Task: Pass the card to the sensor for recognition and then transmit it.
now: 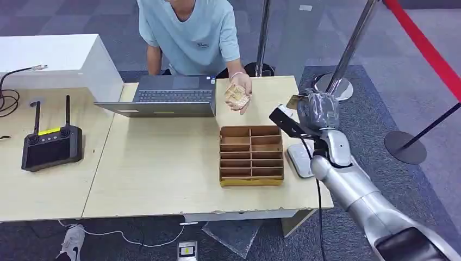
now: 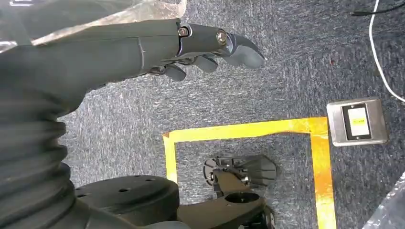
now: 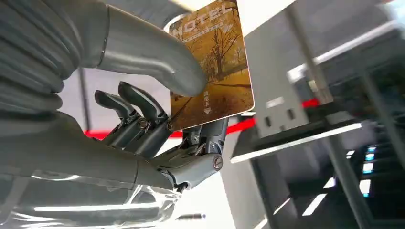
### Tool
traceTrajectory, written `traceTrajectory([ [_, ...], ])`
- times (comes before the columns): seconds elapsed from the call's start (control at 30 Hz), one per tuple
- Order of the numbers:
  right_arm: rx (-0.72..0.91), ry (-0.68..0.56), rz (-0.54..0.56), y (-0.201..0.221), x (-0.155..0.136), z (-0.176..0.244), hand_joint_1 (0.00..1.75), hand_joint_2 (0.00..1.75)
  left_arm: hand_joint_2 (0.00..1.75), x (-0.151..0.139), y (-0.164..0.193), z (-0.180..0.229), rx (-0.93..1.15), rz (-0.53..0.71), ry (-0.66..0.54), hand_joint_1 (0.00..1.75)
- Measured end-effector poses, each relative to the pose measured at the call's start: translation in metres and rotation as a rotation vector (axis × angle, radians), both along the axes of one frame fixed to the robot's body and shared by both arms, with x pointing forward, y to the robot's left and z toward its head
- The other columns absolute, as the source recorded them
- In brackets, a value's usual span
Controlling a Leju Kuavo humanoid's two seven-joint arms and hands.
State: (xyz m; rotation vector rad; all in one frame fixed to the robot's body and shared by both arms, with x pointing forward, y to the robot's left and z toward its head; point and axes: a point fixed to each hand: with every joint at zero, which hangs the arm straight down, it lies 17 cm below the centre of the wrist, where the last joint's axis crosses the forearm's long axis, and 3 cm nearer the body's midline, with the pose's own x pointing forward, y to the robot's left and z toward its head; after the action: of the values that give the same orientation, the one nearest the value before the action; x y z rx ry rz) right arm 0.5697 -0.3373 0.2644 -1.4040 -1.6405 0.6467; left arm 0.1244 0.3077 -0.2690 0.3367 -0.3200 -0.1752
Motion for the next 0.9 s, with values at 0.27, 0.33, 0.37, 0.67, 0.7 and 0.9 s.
traceTrajectory([
  [0.27, -0.14, 0.026, -0.1, -0.037, -0.006, 0.004, 1.75, 1.75, 1.75, -0.001, 0.0, 0.0, 0.001, 0.002, 0.006, 0.0],
  [0.33, -0.152, 0.035, -0.108, -0.039, -0.007, 0.001, 1.75, 1.75, 1.75, -0.001, 0.0, 0.0, 0.001, 0.002, 0.007, 0.0],
  [0.37, -0.154, 0.038, -0.112, -0.04, -0.008, 0.0, 1.75, 1.75, 1.75, -0.001, 0.0, 0.0, 0.001, 0.003, 0.008, 0.0],
  [0.67, -0.161, 0.052, -0.118, -0.042, -0.011, -0.009, 1.75, 1.75, 1.75, -0.001, -0.001, 0.0, 0.0, 0.001, 0.007, 0.0],
  [0.7, -0.16, 0.053, -0.118, -0.042, -0.011, -0.01, 1.75, 1.75, 1.75, -0.001, -0.001, 0.0, 0.0, 0.0, 0.007, 0.0],
  [0.9, -0.157, 0.057, -0.116, -0.042, -0.011, -0.011, 1.75, 1.75, 1.75, -0.001, -0.001, 0.0, 0.0, -0.001, 0.007, 0.0],
])
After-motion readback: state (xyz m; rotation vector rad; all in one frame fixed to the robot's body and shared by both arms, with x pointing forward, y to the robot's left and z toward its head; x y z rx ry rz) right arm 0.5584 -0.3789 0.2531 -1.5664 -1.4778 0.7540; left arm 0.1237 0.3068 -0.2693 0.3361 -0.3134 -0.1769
